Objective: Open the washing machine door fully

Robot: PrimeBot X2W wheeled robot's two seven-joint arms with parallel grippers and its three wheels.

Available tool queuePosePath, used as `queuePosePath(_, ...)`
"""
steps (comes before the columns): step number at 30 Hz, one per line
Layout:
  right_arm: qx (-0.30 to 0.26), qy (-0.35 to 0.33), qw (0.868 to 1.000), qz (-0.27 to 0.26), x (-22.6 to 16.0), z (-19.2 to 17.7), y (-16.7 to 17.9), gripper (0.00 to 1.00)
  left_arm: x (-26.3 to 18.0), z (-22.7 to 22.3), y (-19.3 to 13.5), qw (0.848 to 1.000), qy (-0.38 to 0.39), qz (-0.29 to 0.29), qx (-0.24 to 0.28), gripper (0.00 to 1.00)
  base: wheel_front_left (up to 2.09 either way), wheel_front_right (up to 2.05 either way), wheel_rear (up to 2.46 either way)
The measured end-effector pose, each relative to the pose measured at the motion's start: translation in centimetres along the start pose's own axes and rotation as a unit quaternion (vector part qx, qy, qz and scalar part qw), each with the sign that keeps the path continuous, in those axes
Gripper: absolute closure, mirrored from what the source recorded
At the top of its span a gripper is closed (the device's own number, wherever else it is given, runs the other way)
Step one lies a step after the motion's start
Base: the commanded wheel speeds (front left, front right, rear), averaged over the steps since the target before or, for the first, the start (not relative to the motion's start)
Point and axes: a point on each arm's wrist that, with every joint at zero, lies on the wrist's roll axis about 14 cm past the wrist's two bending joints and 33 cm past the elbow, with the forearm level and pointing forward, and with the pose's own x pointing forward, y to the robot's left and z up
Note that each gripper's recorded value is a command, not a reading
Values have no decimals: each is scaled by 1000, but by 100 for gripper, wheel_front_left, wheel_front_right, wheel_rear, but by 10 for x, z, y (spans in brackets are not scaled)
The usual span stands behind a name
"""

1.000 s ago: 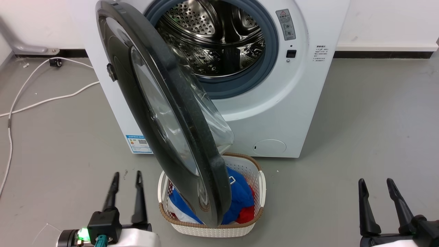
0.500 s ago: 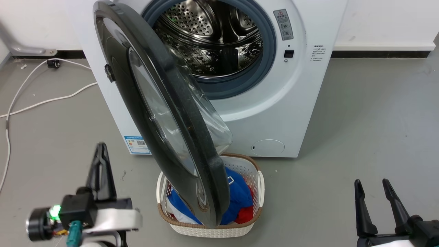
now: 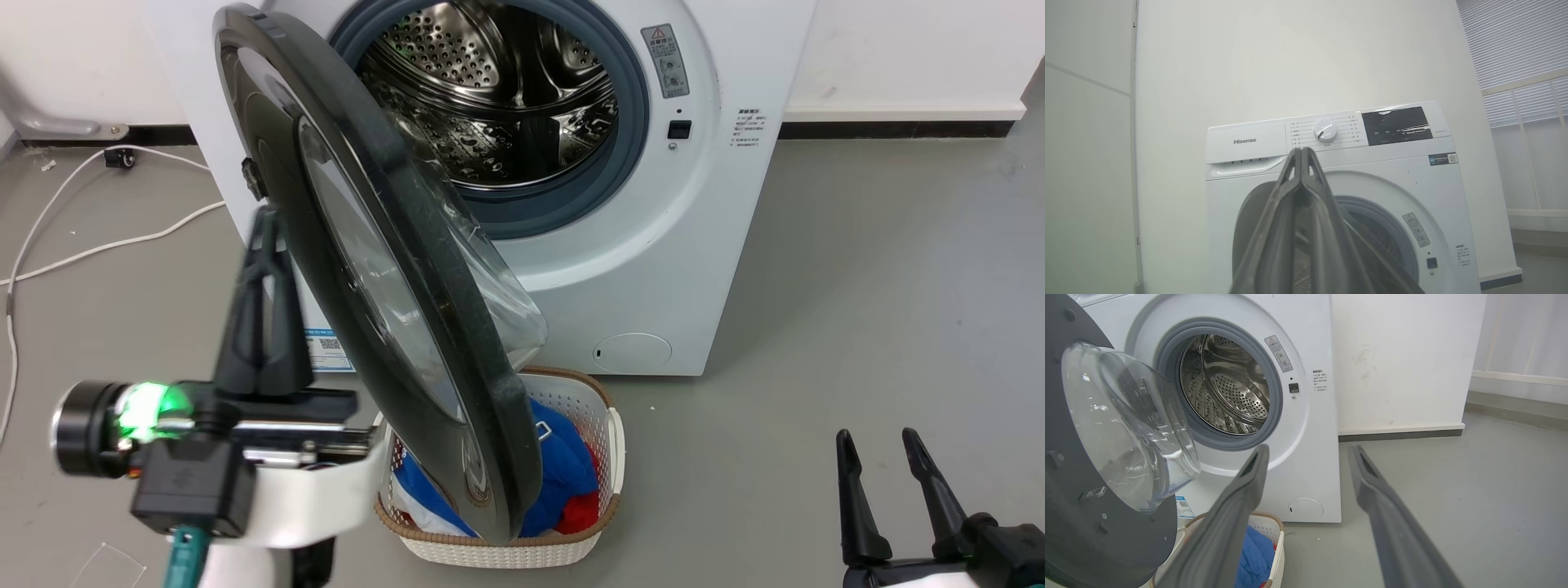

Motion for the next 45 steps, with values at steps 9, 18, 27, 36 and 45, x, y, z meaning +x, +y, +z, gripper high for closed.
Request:
queuePosePath(9, 0, 4, 1000, 2, 0, -3, 1, 0, 6, 35, -74, 990, -54, -109, -72, 100, 0, 0, 0)
queuePosePath(18, 2, 10, 1000, 1, -1, -7, 2, 0, -6, 44, -128, 973, -59, -190, -117, 100, 0, 0, 0)
queuePosePath(27, 3, 18, 1000, -1, -1, -11, 0, 0, -27, 35, -169, 955, -30, -256, -150, 100, 0, 0, 0)
queuePosePath(36, 4, 22, 1000, 4, 4, -14, 3, 0, -49, 17, -192, 942, 16, -289, -171, 100, 0, 0, 0)
queuePosePath(45, 6, 31, 999, 11, 7, -21, 7, 0, -70, -3, -208, 930, 62, -314, -182, 100, 0, 0, 0)
